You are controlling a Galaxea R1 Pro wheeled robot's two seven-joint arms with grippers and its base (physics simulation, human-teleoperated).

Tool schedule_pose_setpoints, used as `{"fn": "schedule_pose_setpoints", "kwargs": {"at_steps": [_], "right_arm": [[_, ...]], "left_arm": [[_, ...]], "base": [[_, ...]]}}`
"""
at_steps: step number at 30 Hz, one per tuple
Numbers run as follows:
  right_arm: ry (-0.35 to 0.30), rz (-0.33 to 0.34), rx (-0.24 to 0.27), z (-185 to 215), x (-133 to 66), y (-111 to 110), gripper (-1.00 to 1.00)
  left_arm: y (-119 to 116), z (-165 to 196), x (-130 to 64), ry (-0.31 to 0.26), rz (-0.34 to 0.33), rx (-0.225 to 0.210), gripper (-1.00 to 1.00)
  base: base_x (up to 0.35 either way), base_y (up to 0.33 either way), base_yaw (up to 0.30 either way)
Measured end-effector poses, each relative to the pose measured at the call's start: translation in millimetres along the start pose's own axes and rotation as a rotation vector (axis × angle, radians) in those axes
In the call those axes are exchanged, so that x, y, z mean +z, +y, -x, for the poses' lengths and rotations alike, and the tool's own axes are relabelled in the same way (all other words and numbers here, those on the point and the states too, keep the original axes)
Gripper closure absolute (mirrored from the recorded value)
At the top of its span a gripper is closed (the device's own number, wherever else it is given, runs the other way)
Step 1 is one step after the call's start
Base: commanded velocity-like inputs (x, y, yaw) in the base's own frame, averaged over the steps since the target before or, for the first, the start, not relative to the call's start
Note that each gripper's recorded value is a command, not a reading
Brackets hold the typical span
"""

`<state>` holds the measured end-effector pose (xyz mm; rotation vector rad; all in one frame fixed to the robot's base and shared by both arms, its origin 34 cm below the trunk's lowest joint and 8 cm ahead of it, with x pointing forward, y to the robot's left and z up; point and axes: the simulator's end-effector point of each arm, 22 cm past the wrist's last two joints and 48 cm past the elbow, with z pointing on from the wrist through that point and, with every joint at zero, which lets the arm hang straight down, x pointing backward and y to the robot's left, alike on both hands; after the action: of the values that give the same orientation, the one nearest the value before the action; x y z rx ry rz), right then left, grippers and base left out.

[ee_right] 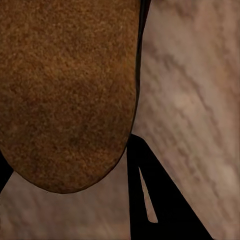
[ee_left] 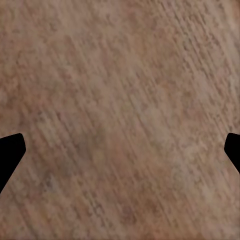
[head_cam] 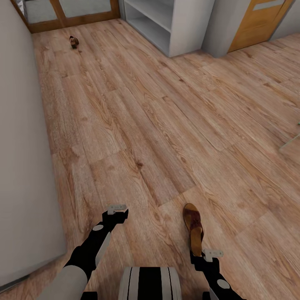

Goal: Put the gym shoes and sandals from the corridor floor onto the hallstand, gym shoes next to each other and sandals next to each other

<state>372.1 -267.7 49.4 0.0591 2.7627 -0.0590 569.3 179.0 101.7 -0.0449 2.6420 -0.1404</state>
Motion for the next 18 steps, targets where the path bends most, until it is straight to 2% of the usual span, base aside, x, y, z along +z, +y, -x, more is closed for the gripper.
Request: {"fn": "schedule_pose_setpoints", "kwargs": {"at_steps": [5,18], "right_arm": [[0.0,0.0,0.001,0,0.0,0,1.0],[-0.053,0.002,0.003,28,-7.5,1,1.0]], "left_arm": [[0,0,0.0,0.0,0.0,0.0,-1.0],[-3,31,-14.6,-0.053,-0.003,0.005,-1.0]], "base": [[0.0,0.0,0.0],[0.0,0.0,0.0]]}}
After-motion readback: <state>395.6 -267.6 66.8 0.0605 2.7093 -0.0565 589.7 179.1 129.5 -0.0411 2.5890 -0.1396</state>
